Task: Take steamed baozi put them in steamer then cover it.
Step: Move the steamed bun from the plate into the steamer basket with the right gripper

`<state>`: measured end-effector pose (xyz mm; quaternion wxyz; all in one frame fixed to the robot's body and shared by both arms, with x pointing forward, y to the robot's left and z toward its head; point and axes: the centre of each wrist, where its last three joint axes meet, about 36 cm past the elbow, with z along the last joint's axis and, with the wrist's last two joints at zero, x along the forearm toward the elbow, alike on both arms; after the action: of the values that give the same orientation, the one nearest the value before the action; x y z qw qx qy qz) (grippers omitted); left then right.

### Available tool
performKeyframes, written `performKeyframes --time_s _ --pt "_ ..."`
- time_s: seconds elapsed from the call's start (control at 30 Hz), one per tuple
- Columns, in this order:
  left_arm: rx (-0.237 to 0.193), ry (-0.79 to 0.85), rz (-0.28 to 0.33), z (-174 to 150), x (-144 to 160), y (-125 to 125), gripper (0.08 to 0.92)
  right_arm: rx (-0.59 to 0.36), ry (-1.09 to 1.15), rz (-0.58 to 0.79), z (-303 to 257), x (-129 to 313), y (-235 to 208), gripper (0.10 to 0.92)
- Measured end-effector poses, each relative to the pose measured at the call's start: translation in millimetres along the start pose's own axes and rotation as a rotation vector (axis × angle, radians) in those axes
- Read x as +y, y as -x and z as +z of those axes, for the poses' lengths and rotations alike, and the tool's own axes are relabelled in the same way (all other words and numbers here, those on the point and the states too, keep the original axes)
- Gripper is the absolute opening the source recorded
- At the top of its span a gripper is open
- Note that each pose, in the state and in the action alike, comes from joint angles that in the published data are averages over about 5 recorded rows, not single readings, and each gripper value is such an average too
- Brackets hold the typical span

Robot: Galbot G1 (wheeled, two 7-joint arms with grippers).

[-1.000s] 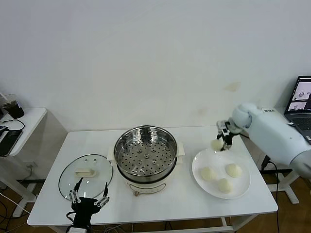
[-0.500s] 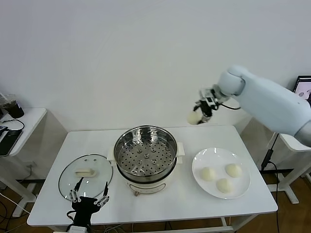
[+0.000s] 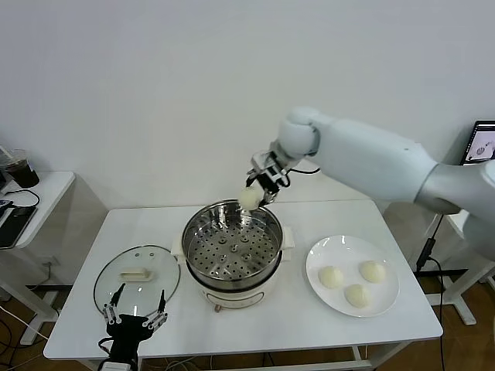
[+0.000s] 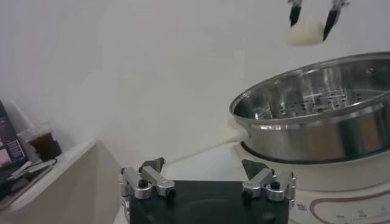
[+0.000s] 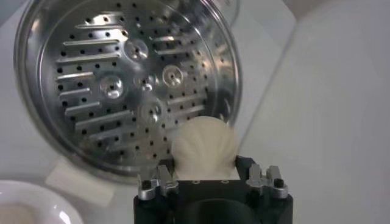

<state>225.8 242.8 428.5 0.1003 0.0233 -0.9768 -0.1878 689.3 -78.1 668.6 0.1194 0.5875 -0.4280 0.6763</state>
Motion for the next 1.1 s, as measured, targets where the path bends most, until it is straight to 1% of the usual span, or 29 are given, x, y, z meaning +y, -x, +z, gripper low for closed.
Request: performKeyframes --time_s 0.4,0.63,0.87,0.97,1.1 --pt "0.000 0.002 -0.021 -3.2 6.5 -6.1 0.823 0.004 -0.252 -0.019 -17.7 -8.0 58.2 0.638" --pt "0.000 0.003 -0.025 -4.1 7.5 -7.5 0.823 -0.009 -0.333 -0.033 -22.4 -4.7 86.5 0.636" --pt "-0.009 0.006 -0.029 -6.9 9.3 -7.8 0.823 -0.015 -0.385 -0.045 -24.0 -1.2 106.7 0.645" --pt "-0.012 0.009 -0.032 -8.0 10.5 -7.8 0.823 -0.018 -0.399 -0.051 -23.1 1.7 112.3 0.678" --pt "-0.016 0.009 -0.034 -9.5 11.2 -8.2 0.823 -0.021 -0.409 -0.051 -21.6 3.7 115.0 0.777"
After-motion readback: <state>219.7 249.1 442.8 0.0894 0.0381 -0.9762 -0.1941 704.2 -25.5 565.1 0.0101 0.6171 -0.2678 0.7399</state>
